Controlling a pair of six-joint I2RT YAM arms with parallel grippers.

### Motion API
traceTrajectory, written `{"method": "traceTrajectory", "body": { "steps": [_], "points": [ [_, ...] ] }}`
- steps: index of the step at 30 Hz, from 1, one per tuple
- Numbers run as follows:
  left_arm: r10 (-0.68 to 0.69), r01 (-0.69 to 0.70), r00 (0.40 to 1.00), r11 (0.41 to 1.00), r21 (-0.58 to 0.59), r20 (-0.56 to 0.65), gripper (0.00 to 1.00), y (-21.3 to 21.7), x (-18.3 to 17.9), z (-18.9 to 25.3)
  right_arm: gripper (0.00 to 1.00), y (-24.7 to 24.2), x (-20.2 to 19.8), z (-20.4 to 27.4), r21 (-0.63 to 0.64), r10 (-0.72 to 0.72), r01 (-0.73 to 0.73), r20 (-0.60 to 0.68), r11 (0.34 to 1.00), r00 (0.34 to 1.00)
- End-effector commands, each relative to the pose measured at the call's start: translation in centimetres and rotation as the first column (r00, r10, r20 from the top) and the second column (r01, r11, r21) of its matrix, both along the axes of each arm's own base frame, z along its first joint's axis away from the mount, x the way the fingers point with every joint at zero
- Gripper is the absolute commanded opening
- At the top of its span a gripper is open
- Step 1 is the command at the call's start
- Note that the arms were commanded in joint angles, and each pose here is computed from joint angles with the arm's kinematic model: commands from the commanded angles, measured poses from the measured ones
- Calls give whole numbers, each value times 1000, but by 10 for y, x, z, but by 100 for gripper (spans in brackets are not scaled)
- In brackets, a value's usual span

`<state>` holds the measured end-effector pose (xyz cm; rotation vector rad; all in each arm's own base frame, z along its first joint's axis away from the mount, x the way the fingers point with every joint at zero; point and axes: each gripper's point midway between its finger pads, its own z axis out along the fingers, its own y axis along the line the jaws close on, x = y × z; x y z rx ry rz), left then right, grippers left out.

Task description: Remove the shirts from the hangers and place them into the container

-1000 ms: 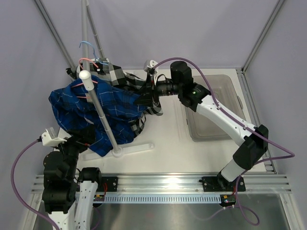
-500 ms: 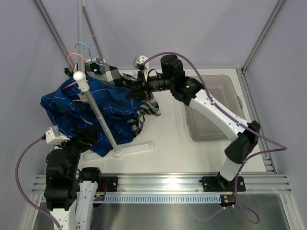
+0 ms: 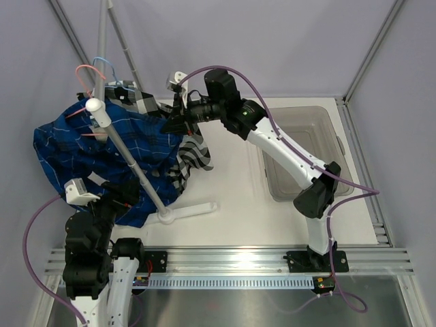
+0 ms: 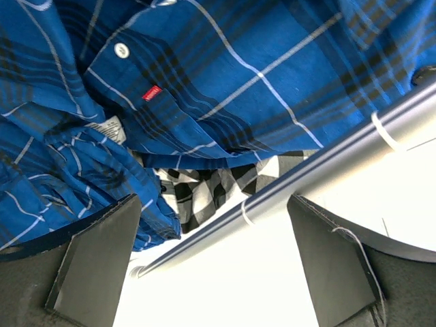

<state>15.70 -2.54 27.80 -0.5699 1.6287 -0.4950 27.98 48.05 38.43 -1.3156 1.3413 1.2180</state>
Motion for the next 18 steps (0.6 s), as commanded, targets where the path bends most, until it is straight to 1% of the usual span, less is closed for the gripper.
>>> {"method": "traceTrajectory", "body": {
  "steps": [1, 10, 14, 18],
  "points": [
    [-55, 53, 997, 998, 25, 50, 93, -8, -1, 12, 0, 7, -16, 20, 37, 29, -30, 35, 999, 999],
    [-83, 82, 995, 996, 19, 56, 93, -13, -2, 13, 0, 10, -21, 44, 68, 50, -54, 61, 996, 997],
    [-93, 91, 993, 995, 30, 70, 92, -14, -6, 19, 0, 13, -32, 48, 71, 75, -79, 67, 994, 995],
    [-74, 71, 994, 997, 39, 84, 92, -11, -10, 26, 0, 17, -31, 43, 64, 76, -79, 50, 995, 996]
  ]
}}
